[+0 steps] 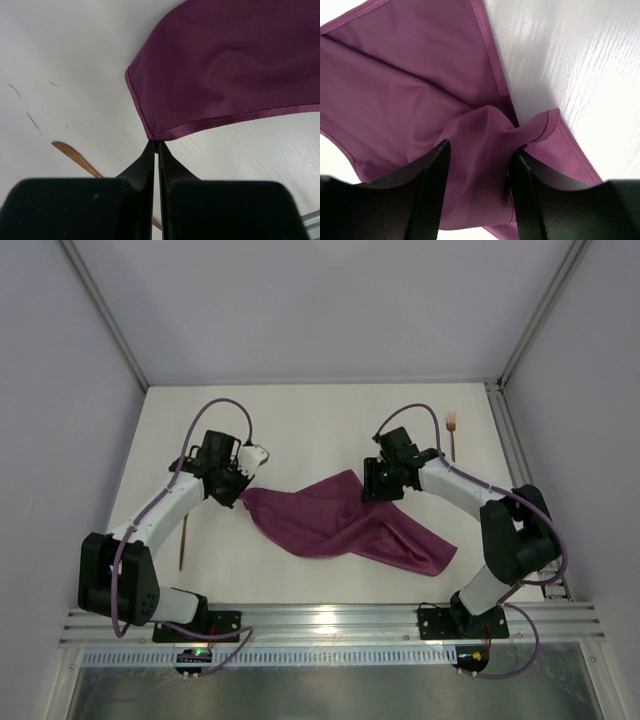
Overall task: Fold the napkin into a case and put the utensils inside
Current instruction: Pick up the crumpled napkin from the center of the board.
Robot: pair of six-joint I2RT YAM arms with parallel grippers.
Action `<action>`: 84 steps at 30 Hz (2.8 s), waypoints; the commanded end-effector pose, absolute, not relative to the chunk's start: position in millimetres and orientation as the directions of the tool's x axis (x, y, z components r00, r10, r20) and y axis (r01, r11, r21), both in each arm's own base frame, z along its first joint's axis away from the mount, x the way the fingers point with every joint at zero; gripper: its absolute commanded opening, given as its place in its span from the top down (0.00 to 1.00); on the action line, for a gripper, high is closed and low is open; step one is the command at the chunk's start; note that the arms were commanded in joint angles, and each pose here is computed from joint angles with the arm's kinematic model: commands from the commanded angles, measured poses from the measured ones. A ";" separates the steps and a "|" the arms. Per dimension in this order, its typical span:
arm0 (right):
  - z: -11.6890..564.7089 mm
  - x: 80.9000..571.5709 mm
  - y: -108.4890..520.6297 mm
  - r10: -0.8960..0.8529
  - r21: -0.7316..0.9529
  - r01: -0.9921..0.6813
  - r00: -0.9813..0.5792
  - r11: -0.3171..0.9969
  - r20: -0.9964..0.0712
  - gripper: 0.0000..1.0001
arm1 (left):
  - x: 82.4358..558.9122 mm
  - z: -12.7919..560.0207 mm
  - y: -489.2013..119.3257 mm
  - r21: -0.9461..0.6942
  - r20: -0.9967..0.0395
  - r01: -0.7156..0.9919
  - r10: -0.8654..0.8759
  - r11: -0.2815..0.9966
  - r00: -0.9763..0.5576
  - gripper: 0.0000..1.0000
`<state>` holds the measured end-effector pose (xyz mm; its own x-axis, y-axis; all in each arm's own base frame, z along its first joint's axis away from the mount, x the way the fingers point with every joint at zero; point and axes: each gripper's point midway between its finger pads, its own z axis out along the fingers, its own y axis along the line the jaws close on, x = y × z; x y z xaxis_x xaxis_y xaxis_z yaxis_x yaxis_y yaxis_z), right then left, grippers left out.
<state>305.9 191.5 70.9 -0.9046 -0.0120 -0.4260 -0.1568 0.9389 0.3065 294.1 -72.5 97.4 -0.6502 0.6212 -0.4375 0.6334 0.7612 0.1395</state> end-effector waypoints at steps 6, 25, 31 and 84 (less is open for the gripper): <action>101.3 304.9 181.8 0.049 0.313 -0.166 -0.815 0.935 -0.577 0.46 | 295.5 99.1 -74.7 0.175 -0.515 0.642 0.625 0.746 -0.586 1.00; 158.7 242.0 142.5 0.035 0.259 -0.178 -0.760 0.950 -0.649 0.64 | 294.2 100.1 -74.0 0.168 -0.524 0.617 0.600 0.769 -0.605 1.00; 109.6 199.9 169.8 0.090 0.387 -0.167 -0.821 0.907 -0.564 0.72 | 298.8 101.5 -74.7 0.165 -0.520 0.610 0.593 0.775 -0.614 1.00; 102.0 244.5 192.9 0.072 0.259 -0.129 -0.761 0.957 -0.645 0.96 | 298.1 121.0 -77.4 0.168 -0.566 0.598 0.573 0.784 -0.592 1.00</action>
